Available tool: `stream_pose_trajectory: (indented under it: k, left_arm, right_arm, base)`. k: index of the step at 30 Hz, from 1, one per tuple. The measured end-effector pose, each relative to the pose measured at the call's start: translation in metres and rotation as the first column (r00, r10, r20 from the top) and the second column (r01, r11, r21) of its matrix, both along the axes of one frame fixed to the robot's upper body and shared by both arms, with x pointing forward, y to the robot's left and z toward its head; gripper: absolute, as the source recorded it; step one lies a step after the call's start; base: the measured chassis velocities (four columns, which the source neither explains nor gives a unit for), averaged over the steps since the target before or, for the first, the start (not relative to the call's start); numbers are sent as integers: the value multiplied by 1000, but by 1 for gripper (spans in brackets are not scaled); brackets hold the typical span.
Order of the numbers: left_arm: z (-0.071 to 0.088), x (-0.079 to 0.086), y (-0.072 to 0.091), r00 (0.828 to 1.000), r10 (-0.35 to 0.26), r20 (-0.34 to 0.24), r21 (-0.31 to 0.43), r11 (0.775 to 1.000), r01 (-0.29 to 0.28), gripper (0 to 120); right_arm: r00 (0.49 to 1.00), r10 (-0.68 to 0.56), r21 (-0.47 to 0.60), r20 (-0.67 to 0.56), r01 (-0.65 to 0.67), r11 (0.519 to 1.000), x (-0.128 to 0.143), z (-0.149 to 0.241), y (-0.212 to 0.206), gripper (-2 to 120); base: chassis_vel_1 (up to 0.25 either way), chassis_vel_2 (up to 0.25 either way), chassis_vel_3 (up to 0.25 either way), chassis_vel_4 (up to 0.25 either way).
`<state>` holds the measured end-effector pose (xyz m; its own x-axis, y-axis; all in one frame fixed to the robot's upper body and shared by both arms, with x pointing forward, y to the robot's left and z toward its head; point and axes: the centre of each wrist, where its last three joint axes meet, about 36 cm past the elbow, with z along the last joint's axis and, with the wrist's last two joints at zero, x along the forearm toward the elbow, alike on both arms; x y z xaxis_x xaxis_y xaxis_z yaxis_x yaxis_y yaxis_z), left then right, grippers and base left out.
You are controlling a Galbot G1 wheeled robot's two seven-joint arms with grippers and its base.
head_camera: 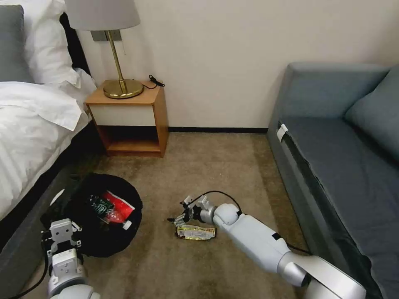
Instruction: Pick up the trash bin, then pick up the garbage on the floor and place it into the trash bin.
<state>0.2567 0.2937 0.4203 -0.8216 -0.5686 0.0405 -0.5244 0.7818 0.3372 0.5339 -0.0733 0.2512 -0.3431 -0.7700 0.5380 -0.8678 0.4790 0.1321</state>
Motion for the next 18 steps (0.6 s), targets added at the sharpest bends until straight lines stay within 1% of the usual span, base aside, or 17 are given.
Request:
stream_pose_trajectory:
  k: [3, 5, 8, 12, 18]
  left_arm:
    - [-1, -1, 3, 1000, 6, -4, 1, 1000, -6, 0]
    - [-2, -4, 7, 1000, 11, -13, 5, 1000, -11, 0]
    - [-3, -6, 7, 1000, 8, -19, 5, 1000, -8, 0]
    - [-3, -7, 3, 1000, 6, -23, -4, 1000, -7, 0]
    - [2, -6, -4, 1000, 10, -15, -10, 1000, -11, 0]
  right_arm:
    - [999, -5, -3, -33, 5, 1000, -3, -2, 3, 100]
    - [998, -8, -23, -68, 7, 1000, -7, -4, 6, 100]
    - [996, -3, -41, -91, -1, 999, -8, -3, 6, 100]
    - [993, 10, -68, -115, -18, 998, -12, -6, 5, 100]
    - [992, 9, -95, -125, -21, 995, -16, -20, -4, 100]
  base:
    - [0, 0, 0, 0]
    - [0, 0, 0, 0]
    - [0, 0, 0, 0]
    - [0, 0, 0, 0]
    - [0, 0, 0, 0]
